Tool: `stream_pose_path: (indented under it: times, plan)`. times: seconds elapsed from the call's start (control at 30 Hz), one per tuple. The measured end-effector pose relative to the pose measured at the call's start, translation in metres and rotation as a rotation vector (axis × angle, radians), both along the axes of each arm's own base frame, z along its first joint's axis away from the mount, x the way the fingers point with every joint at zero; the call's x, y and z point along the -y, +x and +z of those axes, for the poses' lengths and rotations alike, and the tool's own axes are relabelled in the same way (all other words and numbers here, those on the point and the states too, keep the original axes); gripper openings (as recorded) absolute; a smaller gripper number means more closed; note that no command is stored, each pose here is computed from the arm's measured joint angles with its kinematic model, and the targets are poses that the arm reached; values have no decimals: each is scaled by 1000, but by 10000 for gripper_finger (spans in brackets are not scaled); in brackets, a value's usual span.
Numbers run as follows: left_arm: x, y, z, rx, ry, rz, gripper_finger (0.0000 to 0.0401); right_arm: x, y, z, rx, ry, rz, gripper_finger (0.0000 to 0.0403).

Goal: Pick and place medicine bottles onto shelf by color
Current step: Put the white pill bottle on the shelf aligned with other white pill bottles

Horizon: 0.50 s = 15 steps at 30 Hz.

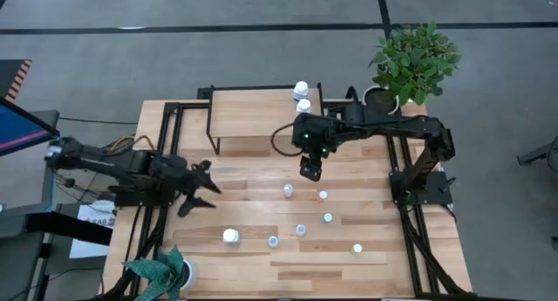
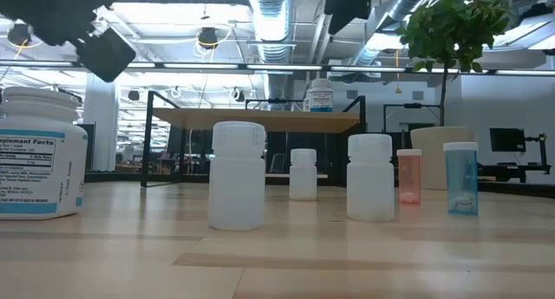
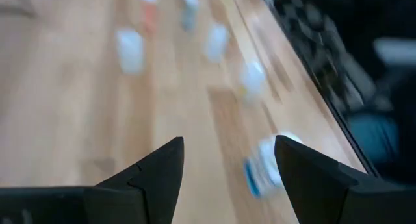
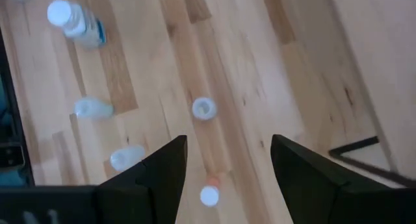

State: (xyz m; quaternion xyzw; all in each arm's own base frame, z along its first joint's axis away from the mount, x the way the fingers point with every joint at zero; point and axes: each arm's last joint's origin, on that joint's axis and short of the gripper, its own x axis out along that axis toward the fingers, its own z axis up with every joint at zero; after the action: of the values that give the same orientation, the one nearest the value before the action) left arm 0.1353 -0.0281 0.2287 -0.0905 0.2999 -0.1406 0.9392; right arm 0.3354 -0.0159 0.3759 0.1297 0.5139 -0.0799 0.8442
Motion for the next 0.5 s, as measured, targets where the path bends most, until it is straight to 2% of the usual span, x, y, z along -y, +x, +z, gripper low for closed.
stream_pose_path:
  times: [0.1, 0.2, 0.4, 0.5]
  plan:
    - [15, 7, 1, -156, -8, -51, 228, -6, -3, -1, -32, 0, 15, 244]
    - [33, 15, -2, -259, -41, -52, 228, -10, -3, -2, -42, -20, 19, 244]
    - [66, 25, -31, -523, -80, -7, 228, -14, -3, -2, -41, -26, 28, 244]
    - [82, 30, -44, -585, -97, -1, 222, -13, -3, -2, -41, -26, 28, 244]
